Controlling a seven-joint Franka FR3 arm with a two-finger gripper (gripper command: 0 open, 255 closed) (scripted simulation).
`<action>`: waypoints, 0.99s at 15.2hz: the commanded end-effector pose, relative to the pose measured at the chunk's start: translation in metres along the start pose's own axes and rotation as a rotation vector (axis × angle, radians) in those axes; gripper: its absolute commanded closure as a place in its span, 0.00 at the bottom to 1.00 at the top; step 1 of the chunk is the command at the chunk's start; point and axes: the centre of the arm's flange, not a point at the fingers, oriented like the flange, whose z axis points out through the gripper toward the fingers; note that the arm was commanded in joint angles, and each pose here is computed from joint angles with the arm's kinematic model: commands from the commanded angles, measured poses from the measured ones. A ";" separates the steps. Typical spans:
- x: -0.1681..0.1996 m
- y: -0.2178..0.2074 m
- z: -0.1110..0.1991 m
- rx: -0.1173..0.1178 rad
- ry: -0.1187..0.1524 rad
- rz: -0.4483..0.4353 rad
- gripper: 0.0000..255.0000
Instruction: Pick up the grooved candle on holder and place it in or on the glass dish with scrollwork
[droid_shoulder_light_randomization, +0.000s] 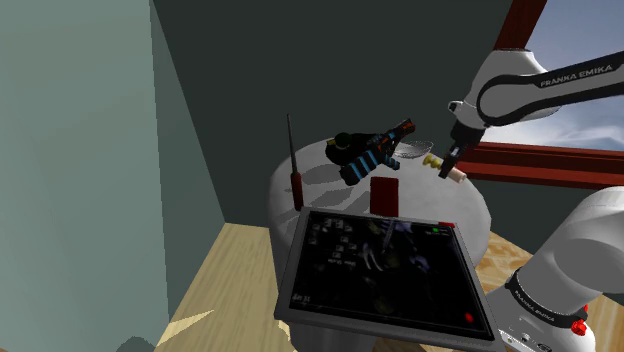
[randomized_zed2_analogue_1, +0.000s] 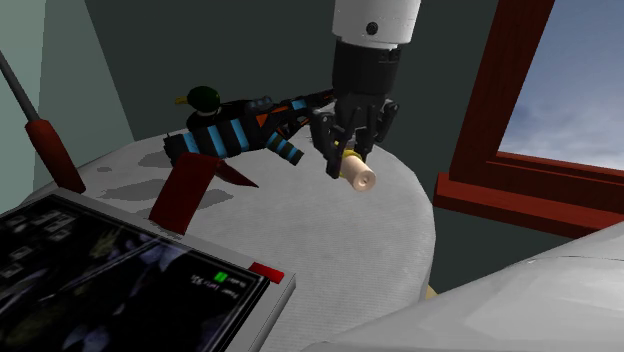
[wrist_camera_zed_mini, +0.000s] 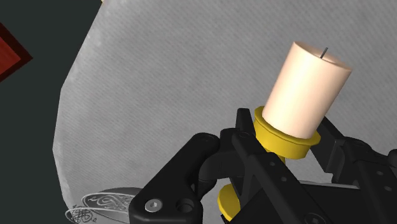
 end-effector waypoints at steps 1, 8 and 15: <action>0.001 0.000 -0.011 0.000 -0.001 0.000 1.00; 0.004 -0.002 -0.048 0.000 -0.001 0.000 1.00; 0.036 0.022 -0.066 0.000 -0.001 0.000 1.00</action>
